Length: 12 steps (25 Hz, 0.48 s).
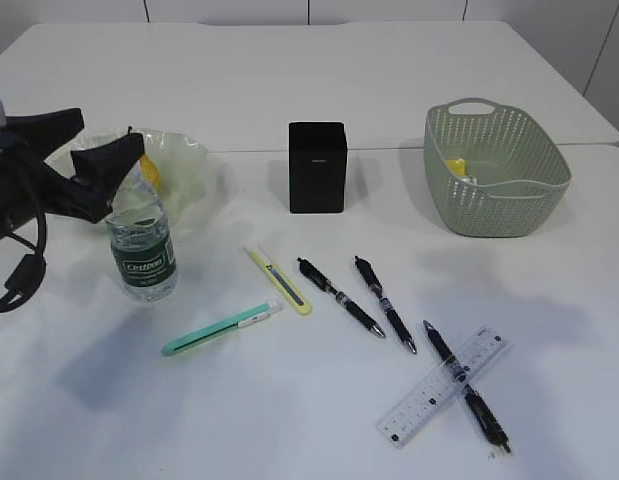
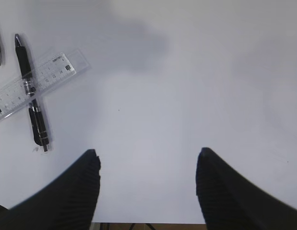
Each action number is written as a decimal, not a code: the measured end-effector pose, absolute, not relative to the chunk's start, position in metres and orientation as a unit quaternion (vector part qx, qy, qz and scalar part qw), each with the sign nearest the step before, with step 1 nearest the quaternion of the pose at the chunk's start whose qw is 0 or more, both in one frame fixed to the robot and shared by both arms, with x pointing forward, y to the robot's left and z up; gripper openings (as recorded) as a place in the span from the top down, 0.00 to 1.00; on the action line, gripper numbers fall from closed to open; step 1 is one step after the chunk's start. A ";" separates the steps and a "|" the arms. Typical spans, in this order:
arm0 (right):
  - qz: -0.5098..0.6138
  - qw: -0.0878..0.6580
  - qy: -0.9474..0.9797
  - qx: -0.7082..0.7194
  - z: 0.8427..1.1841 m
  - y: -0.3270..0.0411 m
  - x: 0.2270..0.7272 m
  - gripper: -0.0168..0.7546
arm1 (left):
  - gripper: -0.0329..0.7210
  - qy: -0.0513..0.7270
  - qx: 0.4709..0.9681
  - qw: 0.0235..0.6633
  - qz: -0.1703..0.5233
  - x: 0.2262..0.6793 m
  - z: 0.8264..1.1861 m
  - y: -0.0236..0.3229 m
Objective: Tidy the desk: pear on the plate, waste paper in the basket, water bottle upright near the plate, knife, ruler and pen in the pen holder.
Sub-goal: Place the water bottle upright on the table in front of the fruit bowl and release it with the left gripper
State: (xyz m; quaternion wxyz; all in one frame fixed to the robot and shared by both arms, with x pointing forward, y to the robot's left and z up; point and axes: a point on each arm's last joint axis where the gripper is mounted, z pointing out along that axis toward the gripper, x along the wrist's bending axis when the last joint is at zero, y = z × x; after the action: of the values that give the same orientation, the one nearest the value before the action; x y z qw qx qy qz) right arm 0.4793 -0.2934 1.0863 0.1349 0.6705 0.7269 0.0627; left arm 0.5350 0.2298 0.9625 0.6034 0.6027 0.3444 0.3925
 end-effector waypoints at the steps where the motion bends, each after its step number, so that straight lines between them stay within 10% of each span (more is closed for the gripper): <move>1: 0.063 0.135 0.727 0.670 1.086 -0.293 0.479 0.37 | 0.18 0.343 0.598 0.606 0.397 0.534 0.966 0.230; 12: 0.063 0.135 0.727 0.670 1.086 -0.293 0.479 0.37 | 0.18 0.436 0.526 0.558 0.472 0.542 0.973 0.295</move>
State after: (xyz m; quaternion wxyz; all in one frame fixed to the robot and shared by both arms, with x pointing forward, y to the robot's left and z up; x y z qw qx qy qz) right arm 0.4793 -0.2934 1.0863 0.1349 0.6705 0.7269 0.0627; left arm 0.5423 0.2951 0.9733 0.5578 0.5259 0.4355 0.4718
